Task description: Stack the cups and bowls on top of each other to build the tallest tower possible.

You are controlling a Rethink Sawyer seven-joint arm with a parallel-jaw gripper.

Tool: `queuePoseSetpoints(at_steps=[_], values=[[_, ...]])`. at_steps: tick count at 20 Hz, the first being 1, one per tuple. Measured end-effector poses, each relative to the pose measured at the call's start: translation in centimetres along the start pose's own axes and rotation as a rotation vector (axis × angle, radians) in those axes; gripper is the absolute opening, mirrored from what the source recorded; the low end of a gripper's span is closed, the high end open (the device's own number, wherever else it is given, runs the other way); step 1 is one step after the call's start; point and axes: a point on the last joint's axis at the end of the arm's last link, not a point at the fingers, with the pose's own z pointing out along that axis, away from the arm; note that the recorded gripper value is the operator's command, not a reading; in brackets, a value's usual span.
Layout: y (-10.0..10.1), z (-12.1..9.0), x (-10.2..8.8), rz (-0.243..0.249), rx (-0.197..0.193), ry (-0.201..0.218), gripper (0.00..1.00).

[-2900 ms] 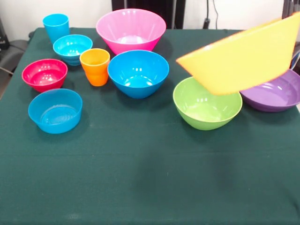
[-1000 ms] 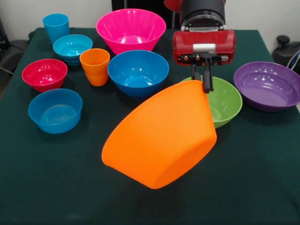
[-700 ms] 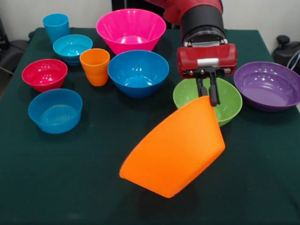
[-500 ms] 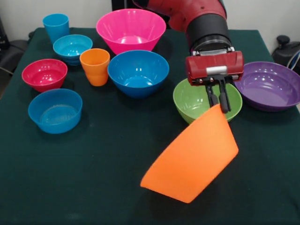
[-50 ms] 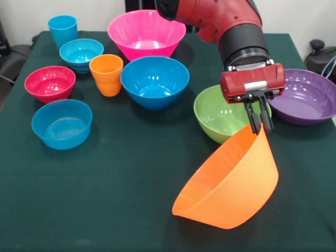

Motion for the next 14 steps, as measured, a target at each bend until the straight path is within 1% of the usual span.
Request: queuePoseSetpoints(at_steps=[5, 9, 10, 14], values=[[0.0, 0.5, -0.1, 0.017, -0.013, -0.007, 0.00], [-0.1, 0.9, -0.2, 0.043, -0.032, -0.012, 0.00], [-0.3, 1.1, -0.2, 0.059, -0.044, -0.014, 0.00], [-0.6, 1.5, -0.4, 0.092, -0.063, -0.019, 0.00]])
